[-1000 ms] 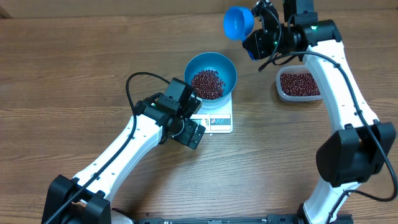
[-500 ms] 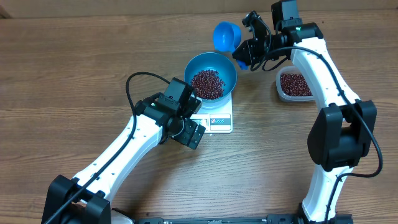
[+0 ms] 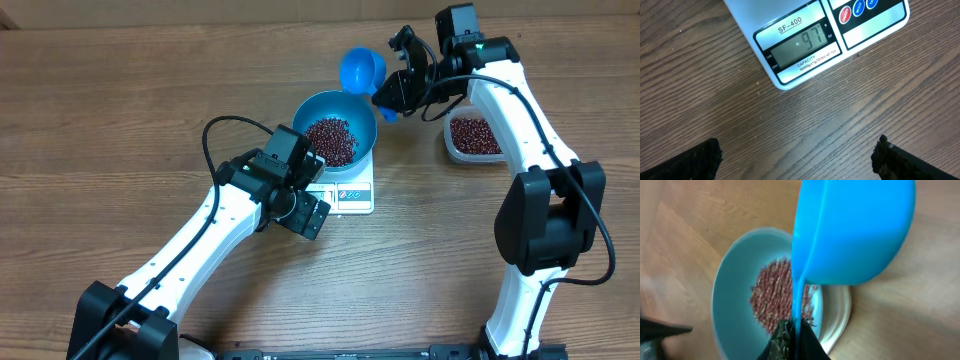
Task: Scoop item into bowl and weigh 150g on scale
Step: 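Raise the empty scoop and move it back toward the bean tub, then lower the scoop into the red beans in the tub with right gripper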
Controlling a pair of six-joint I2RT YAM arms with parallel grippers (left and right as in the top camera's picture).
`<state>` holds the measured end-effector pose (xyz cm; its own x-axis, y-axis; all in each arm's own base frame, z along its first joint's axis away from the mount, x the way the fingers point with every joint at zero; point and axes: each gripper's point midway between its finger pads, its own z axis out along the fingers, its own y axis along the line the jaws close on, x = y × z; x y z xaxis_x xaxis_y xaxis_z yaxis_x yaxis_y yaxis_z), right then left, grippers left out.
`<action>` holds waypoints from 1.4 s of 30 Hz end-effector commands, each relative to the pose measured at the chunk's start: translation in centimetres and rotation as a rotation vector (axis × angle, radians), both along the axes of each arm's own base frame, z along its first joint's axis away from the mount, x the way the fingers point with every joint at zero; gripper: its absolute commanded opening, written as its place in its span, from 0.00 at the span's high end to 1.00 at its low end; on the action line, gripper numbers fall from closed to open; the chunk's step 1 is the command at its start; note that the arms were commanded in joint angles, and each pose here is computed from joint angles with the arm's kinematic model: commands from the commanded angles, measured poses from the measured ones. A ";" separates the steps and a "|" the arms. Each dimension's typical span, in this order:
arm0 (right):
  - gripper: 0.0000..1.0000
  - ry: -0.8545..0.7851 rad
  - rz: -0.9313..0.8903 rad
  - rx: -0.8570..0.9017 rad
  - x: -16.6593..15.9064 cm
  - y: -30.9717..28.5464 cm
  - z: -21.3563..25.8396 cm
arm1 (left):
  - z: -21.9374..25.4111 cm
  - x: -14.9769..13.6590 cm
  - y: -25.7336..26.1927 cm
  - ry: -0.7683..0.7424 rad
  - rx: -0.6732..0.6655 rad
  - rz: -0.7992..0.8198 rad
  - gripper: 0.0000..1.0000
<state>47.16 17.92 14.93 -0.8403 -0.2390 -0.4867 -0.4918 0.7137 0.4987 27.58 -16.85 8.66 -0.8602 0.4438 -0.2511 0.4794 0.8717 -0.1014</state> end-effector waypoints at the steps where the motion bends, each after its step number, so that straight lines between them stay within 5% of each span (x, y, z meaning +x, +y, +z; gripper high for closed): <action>1: 0.96 -0.097 -0.037 -0.033 2.1 -1.1 1.8 | 0.7 0.2 0.1 -0.026 -0.005 -0.013 0.00; 7: 0.96 -0.124 -0.118 -0.100 0.9 -4.6 9.8 | 0.6 0.2 0.6 -0.027 0.022 -0.008 0.00; 15: 0.96 0.281 -0.267 -0.389 -7.2 -11.8 6.4 | 0.5 0.2 1.0 -0.030 0.042 -0.002 0.00; 27: 0.96 0.324 -0.575 -0.694 -7.4 -19.9 5.4 | 0.5 0.2 1.0 -0.030 0.042 -0.002 0.01; 42: 0.96 0.398 -0.577 -0.675 -7.7 -19.3 2.0 | 0.5 0.2 1.0 -0.030 0.042 -0.002 0.01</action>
